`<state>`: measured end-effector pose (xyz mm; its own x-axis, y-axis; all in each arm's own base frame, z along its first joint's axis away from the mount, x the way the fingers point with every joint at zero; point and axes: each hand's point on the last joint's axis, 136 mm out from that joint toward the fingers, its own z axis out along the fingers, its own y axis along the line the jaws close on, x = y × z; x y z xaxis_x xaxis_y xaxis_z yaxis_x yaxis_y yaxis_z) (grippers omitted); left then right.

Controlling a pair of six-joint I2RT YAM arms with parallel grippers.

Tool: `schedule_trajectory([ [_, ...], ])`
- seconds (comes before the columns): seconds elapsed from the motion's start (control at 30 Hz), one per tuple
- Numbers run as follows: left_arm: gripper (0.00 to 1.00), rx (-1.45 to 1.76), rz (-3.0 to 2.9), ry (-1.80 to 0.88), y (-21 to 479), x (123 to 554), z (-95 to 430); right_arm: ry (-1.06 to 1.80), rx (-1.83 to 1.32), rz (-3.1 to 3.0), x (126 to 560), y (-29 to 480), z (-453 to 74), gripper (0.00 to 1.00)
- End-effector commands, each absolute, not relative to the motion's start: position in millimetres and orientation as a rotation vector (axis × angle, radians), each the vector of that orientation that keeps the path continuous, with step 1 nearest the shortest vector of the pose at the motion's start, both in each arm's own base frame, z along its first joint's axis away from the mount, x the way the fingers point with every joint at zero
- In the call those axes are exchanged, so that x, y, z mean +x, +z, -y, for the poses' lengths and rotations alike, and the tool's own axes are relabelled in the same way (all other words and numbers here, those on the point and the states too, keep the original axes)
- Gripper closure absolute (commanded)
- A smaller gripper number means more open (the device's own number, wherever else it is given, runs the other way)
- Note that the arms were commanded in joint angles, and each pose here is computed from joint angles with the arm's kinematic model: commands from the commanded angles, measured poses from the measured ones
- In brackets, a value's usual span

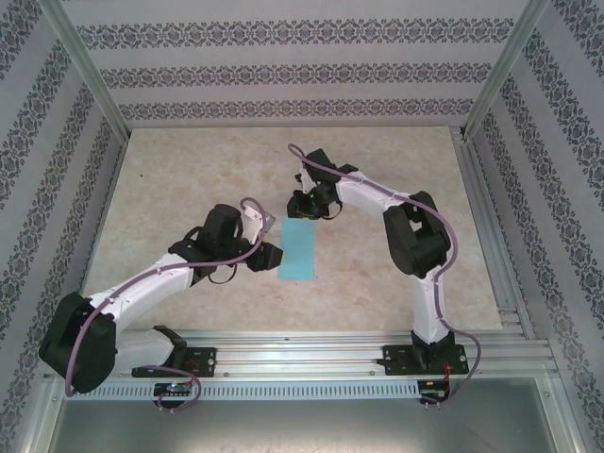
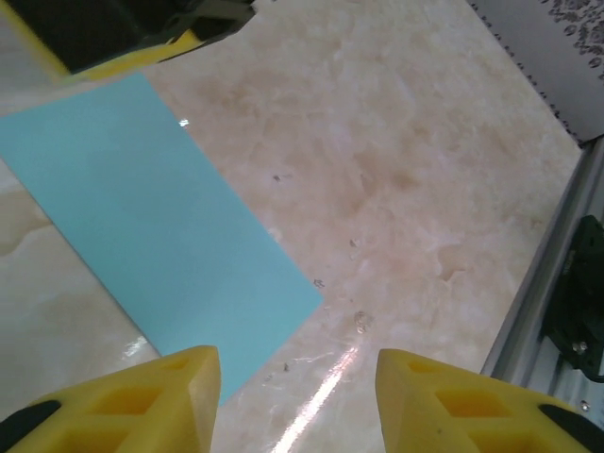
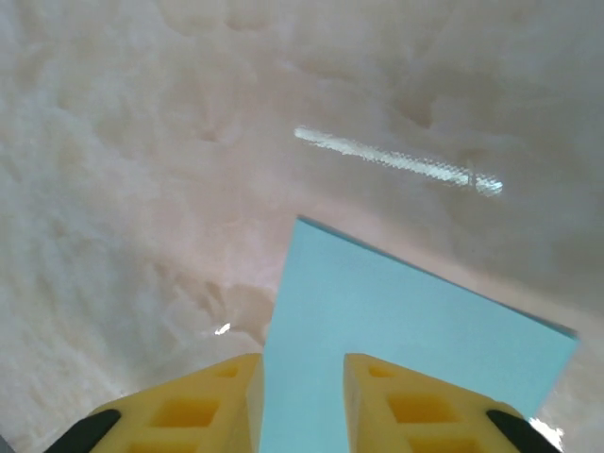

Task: Fold a paper plane with a square sheet of paper (fold left side to right side)
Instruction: Fold the triangle a second time at the center of the table.

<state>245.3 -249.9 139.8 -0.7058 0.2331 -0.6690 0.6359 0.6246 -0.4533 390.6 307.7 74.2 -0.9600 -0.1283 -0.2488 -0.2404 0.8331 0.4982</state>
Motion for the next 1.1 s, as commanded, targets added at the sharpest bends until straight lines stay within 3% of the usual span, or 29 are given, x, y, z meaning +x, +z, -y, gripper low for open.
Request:
schedule_trajectory([
  [0.0, 0.50, 0.799, -2.349, -0.726, 117, 240, 239, 0.745, -0.230, -2.730, 390, 112, -278, 0.68],
  [0.27, 0.43, 1.047, -2.354, -0.379, 96, 234, 261, 0.678, 0.020, -2.708, 355, 106, -194, 0.58],
  [0.5, 0.42, 1.268, -2.405, -0.050, 67, 229, 271, 0.633, 0.178, -2.727, 327, 88, -136, 0.56],
  [1.07, 0.42, 1.489, -2.402, 0.233, 28, 235, 292, 0.625, 0.249, -2.739, 309, 75, -107, 0.55],
])
